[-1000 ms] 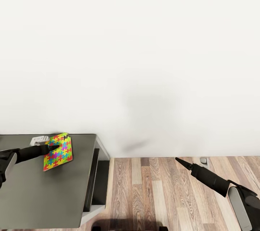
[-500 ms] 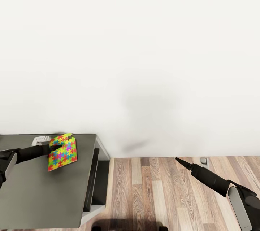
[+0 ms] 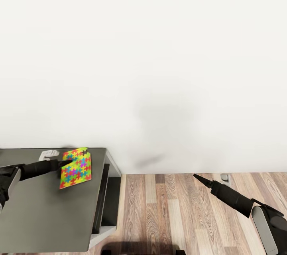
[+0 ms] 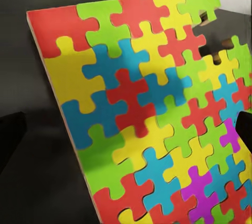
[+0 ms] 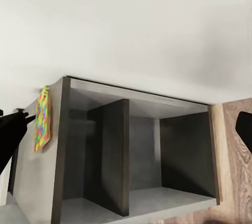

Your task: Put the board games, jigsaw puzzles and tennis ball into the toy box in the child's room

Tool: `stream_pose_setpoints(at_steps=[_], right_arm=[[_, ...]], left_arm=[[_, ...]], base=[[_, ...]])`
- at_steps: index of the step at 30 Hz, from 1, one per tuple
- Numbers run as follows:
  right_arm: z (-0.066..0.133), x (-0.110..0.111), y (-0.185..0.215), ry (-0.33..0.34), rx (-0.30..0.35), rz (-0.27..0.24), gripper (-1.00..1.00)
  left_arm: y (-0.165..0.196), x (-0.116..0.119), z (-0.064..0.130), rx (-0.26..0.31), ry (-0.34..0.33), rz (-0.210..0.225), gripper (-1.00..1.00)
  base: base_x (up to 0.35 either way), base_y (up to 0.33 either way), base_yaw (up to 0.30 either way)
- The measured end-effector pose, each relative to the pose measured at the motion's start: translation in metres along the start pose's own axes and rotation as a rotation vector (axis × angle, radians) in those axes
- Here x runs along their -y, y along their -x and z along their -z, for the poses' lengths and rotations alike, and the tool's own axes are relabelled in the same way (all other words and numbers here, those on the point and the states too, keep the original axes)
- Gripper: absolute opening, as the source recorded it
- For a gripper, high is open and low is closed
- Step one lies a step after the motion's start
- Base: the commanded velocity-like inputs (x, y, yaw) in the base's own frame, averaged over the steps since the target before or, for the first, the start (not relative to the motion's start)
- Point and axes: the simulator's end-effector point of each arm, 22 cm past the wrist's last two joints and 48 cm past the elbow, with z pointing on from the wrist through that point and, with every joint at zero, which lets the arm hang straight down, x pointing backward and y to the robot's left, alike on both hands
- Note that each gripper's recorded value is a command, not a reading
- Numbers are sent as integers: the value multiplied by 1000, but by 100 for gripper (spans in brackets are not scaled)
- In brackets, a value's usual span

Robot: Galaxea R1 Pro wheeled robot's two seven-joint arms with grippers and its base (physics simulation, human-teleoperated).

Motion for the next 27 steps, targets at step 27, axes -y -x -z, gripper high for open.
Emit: stream_pose_setpoints(at_steps=[27], right_arm=[[0,0,0,1,0,0,100]], left_arm=[[-10,33,-10,-34,-111,-37,100]], base=[[0,0,0]])
